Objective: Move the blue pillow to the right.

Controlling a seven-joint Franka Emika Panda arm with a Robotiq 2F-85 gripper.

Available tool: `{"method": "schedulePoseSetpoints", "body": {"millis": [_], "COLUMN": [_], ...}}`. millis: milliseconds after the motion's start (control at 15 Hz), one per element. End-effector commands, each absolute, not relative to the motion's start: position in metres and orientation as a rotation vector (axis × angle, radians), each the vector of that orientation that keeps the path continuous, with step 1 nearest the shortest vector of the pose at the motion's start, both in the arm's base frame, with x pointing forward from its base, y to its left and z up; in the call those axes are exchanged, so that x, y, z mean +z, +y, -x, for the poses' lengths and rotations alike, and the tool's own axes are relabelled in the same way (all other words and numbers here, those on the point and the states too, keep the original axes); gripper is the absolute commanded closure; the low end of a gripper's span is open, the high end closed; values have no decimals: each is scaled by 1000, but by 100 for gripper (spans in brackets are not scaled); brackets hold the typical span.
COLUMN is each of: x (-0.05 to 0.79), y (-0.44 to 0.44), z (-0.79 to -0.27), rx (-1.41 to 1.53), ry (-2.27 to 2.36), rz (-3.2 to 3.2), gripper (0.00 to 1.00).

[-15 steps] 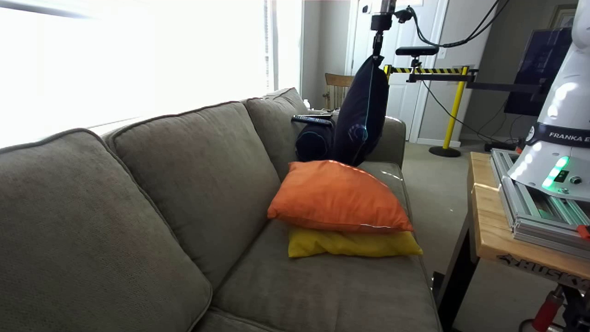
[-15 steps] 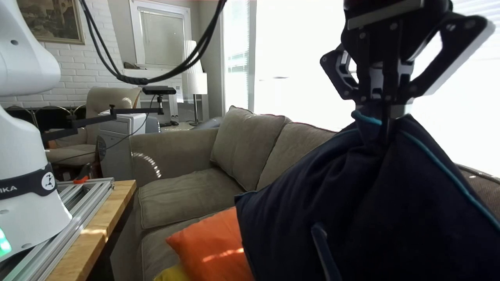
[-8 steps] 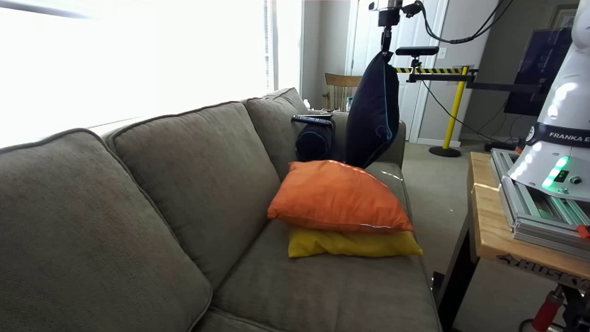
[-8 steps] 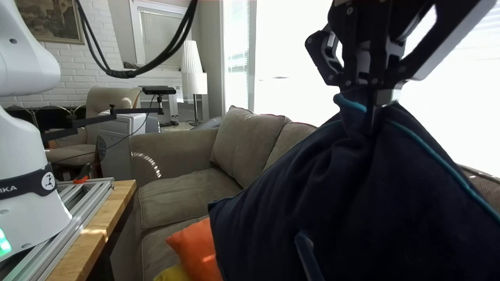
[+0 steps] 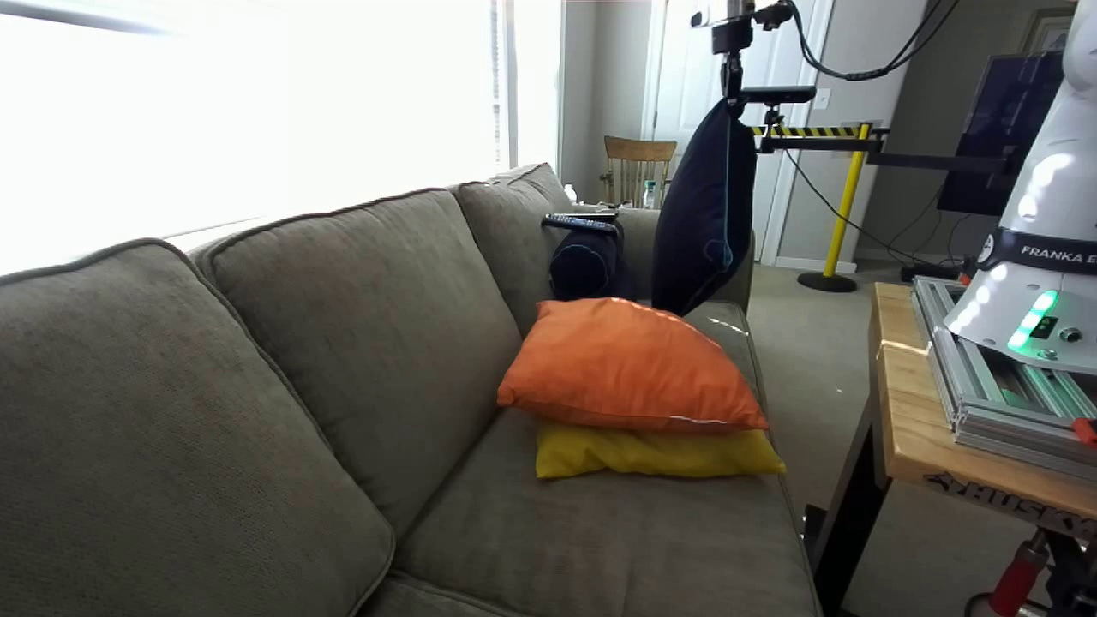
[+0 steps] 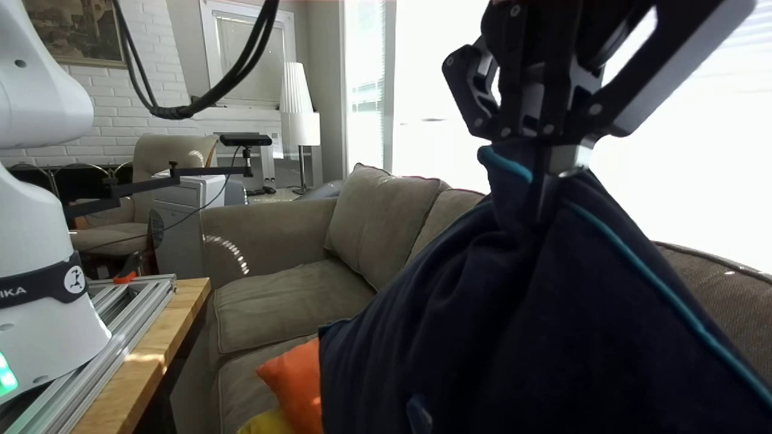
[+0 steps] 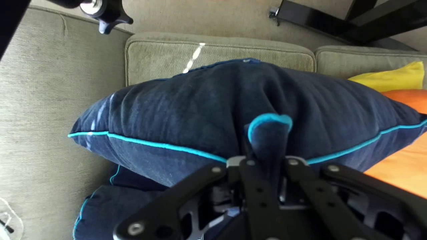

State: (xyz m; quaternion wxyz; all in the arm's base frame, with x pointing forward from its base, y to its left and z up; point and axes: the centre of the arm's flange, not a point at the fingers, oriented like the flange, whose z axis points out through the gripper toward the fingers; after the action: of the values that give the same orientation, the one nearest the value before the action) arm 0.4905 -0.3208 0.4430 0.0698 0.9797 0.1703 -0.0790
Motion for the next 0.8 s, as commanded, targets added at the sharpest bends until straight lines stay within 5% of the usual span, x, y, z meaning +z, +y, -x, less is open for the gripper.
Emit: {"method": "schedulePoseSetpoints", "body": {"millis": [0, 600, 733], "x": [460, 417, 404], "y": [-328, -335, -329], "z": [-494, -523, -511], "rx": [-318, -361, -373], "ry": [548, 470, 503], "rz": [-2909, -2906, -2937], "gripper": [97, 97, 90]}}
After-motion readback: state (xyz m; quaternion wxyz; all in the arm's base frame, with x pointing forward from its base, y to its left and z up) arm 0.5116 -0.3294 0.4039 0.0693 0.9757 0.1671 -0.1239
